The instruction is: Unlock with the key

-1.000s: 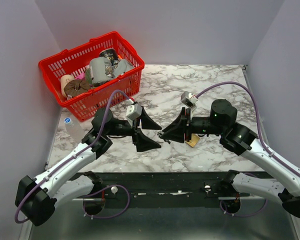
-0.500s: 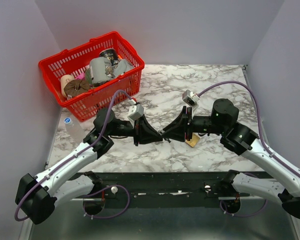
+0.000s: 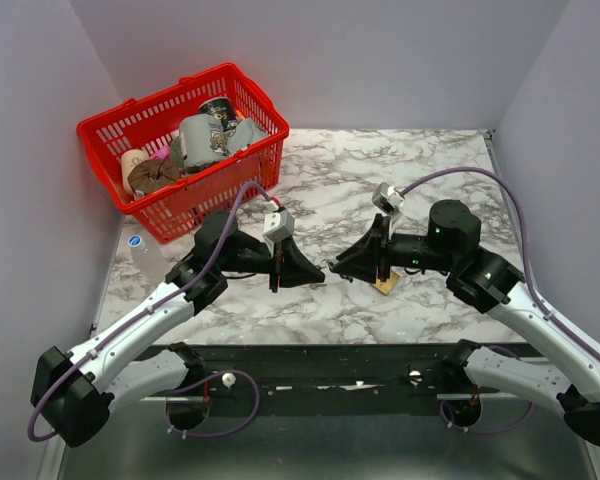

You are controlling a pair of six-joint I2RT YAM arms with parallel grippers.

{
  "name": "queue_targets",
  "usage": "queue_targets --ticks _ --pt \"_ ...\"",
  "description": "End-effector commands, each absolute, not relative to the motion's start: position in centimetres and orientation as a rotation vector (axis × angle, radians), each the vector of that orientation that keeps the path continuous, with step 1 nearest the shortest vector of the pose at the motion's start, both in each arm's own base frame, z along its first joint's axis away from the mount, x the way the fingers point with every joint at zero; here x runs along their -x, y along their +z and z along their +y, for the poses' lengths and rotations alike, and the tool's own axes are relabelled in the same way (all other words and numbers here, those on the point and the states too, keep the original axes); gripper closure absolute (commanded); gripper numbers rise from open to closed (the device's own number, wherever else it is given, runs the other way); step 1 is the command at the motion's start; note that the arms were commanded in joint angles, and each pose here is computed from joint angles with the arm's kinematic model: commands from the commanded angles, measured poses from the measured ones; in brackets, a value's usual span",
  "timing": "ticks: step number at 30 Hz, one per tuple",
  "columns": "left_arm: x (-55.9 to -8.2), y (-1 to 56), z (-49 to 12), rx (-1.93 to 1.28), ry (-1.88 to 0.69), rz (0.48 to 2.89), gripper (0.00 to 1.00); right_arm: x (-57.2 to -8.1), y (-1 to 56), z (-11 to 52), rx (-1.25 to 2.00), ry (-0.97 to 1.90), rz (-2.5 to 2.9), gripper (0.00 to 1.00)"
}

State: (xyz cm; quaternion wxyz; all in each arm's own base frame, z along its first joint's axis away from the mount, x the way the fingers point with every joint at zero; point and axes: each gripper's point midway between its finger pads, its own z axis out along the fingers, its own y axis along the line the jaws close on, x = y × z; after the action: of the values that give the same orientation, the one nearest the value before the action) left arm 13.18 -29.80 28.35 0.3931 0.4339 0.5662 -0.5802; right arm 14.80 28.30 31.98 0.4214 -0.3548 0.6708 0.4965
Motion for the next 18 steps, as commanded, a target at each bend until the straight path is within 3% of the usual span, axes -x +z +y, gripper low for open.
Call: queue_targets --ticks 1,5,8,13,18 --pt "-12.9 25.5 -29.2 -1.181 -1.394 1.559 1.0 -16.8 28.2 26.3 0.894 1.01 1.86 0.78" --pt "-11.7 24.2 -29.6 -1.248 -1.433 1.607 1.0 -17.0 26.2 26.5 0.962 0.984 1.912 0.45" --pt "-10.9 23.1 -29.9 -1.307 -1.467 1.648 1.0 -16.8 26.5 27.1 0.992 1.001 1.864 0.36" --pt "-10.4 22.0 -30.2 -1.349 -1.49 1.691 1.0 -15.5 27.2 28.4 1.049 1.101 1.776 0.39" --pt "-10.5 21.9 -30.2 -1.349 -1.485 1.69 1.0 -14.4 25.6 29.3 1.107 1.2 1.82 0.53"
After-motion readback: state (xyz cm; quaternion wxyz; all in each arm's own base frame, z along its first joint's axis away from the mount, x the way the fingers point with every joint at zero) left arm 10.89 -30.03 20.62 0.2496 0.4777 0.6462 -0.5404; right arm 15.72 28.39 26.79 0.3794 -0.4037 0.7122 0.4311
